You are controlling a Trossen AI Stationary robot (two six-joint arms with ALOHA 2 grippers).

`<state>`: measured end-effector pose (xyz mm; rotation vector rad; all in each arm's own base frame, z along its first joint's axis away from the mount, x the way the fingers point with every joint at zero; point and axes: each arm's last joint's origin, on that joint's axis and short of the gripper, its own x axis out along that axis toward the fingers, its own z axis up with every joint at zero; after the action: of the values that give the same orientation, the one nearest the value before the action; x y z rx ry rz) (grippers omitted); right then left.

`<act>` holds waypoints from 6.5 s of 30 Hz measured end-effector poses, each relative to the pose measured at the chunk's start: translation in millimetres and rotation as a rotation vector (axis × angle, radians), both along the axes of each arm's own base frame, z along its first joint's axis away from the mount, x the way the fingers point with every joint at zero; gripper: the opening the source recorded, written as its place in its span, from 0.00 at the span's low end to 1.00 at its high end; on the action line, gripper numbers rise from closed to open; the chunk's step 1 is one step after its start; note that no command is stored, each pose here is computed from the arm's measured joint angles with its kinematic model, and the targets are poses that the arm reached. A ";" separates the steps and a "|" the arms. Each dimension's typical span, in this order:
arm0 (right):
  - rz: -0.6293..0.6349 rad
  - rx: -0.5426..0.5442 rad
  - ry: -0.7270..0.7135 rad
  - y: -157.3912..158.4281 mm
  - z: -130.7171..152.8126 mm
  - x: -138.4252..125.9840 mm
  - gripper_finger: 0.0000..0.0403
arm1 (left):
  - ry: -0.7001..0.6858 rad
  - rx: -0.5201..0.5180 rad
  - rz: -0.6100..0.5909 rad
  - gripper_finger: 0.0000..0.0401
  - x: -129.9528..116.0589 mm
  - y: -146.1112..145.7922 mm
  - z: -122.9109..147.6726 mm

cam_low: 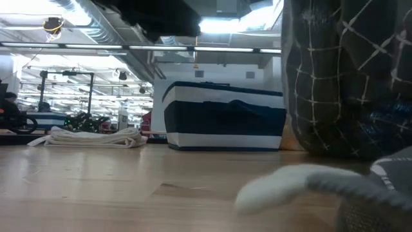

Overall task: Fold towel
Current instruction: Fold the black towel

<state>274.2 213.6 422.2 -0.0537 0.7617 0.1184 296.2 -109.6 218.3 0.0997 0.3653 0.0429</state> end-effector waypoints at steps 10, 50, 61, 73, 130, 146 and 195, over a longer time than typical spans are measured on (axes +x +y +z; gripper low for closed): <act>0.153 0.161 -0.030 47.4 -17.6 14.3 0.01 | -0.014 0.085 -0.086 0.33 30.5 -9.9 -34.2; -0.114 0.394 -0.002 127.5 -75.6 11.7 0.01 | -0.020 0.339 -0.725 0.57 127.2 -60.6 -41.6; -0.342 0.244 0.310 137.4 -125.2 -24.5 0.02 | 0.318 0.174 -0.678 0.48 114.2 -52.6 -66.0; -0.410 0.017 0.434 165.3 -193.3 -46.2 0.02 | 0.270 0.373 -0.431 0.44 111.6 -45.8 -38.2; -0.184 -0.180 0.158 41.2 -255.2 124.3 0.10 | 0.777 -0.085 -0.039 0.04 16.6 -61.4 3.9; -0.127 -0.095 0.471 78.9 -163.4 71.8 0.62 | 0.661 -0.114 -0.109 0.07 30.7 -73.0 0.4; -0.468 -0.186 0.143 156.1 -209.0 -53.2 0.49 | 0.544 -0.273 -0.347 0.02 97.1 -38.9 -40.9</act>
<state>221.0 369.7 213.1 -0.0427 0.9079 -0.3978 393.3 -148.5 177.4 -0.0999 0.8879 -0.3837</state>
